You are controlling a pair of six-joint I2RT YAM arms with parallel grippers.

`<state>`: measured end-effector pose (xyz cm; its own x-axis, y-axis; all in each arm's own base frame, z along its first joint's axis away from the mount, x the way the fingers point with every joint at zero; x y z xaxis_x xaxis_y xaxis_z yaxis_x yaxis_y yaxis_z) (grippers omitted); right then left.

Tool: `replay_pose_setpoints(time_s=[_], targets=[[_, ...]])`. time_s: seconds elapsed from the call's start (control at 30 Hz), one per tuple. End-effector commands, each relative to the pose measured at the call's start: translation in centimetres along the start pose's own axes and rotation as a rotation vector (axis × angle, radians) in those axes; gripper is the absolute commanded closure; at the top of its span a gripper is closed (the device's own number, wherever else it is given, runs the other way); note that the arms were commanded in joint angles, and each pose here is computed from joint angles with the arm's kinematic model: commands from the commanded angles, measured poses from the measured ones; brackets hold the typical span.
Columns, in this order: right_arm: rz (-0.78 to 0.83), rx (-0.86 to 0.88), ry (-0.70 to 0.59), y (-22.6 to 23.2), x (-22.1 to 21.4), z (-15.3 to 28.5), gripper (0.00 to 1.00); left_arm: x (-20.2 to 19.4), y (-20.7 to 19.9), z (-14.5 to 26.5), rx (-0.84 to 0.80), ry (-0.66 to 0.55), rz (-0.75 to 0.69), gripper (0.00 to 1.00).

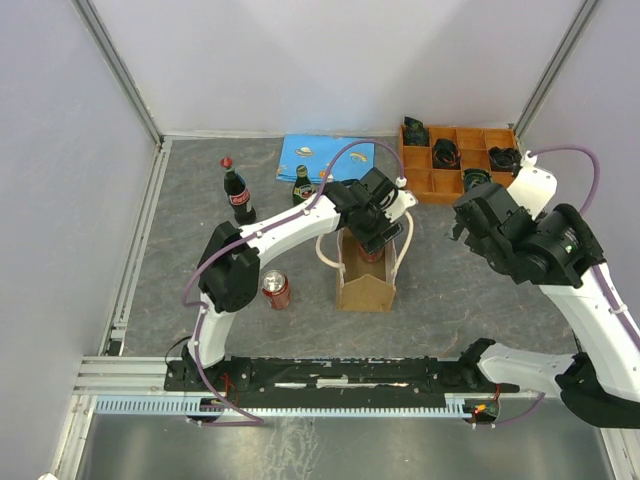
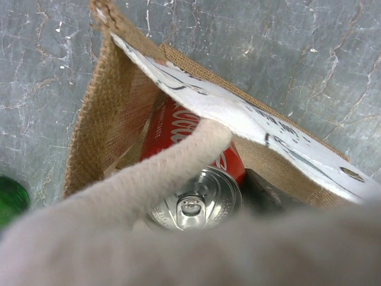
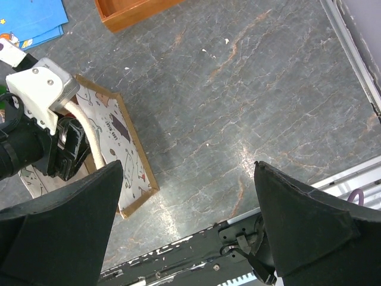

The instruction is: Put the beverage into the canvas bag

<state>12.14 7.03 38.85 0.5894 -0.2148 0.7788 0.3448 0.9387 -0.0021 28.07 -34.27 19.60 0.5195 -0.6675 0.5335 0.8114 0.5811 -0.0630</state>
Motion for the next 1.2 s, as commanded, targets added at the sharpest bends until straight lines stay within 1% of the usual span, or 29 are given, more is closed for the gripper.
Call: replay_pose_setpoints(time_s=[0.0, 0.1, 0.13, 0.2, 0.27, 0.33, 0.4, 0.7, 0.77, 0.93, 1.17], targets=[[-0.025, -0.032, -0.033, -0.7, 0.0, 0.0, 0.01, 2.5, -0.1, 0.7, 0.037, -0.141, 0.019, 0.97], [-0.027, -0.03, -0.033, -0.7, 0.1, 0.1, 0.01, 2.4, 0.0, 0.3, 0.046, -0.147, 0.025, 0.96], [-0.028, -0.029, -0.032, -0.7, 0.1, 0.0, 0.01, 2.4, 0.0, 0.3, 0.05, -0.15, 0.028, 0.93], [-0.027, -0.026, -0.033, -0.6, 0.1, 0.1, 0.01, 2.2, -0.1, 0.1, 0.051, -0.15, 0.031, 0.78], [-0.024, -0.026, -0.03, -0.6, 0.1, 0.0, 0.01, 2.1, -0.1, 0.1, 0.051, -0.153, 0.033, 0.6], [-0.02, -0.025, -0.029, -0.5, 0.1, 0.0, 0.01, 1.9, -0.3, 0.2, 0.046, -0.157, 0.034, 0.49], [-0.021, -0.025, -0.029, -0.5, 0.1, 0.0, 0.01, 1.8, -0.4, 0.2, 0.037, -0.161, 0.034, 0.43], [-0.015, -0.02, -0.019, -0.1, -0.1, -0.3, 0.01, 1.7, -0.7, 0.7, 0.017, -0.185, 0.045, 0.22], [-0.014, -0.02, -0.017, -0.1, -0.2, -0.3, 0.01, 2.0, -0.7, 1.3, 0.017, -0.202, 0.048, 0.19], [-0.018, -0.02, -0.018, -0.2, -0.2, -0.3, 0.01, 3.1, -0.9, 3.6, 0.019, -0.267, 0.053, 0.06], [-0.015, -0.015, -0.014, 0.0, -0.2, -0.4, 0.01, 3.4, -0.9, 6.0, 0.046, -0.294, 0.046, 0.04]])
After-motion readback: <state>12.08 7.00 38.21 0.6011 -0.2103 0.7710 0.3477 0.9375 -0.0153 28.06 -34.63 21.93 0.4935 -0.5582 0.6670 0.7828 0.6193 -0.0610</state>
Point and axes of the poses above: each gripper's point midway between its finger pads, its own z axis back along the fingers, its own y axis along the line the jaws close on, x = y × z, the point moved 10 cm from there along z, back along the fingers, and after that the axes turned 10 degrees about z, right-handed, at the moved point
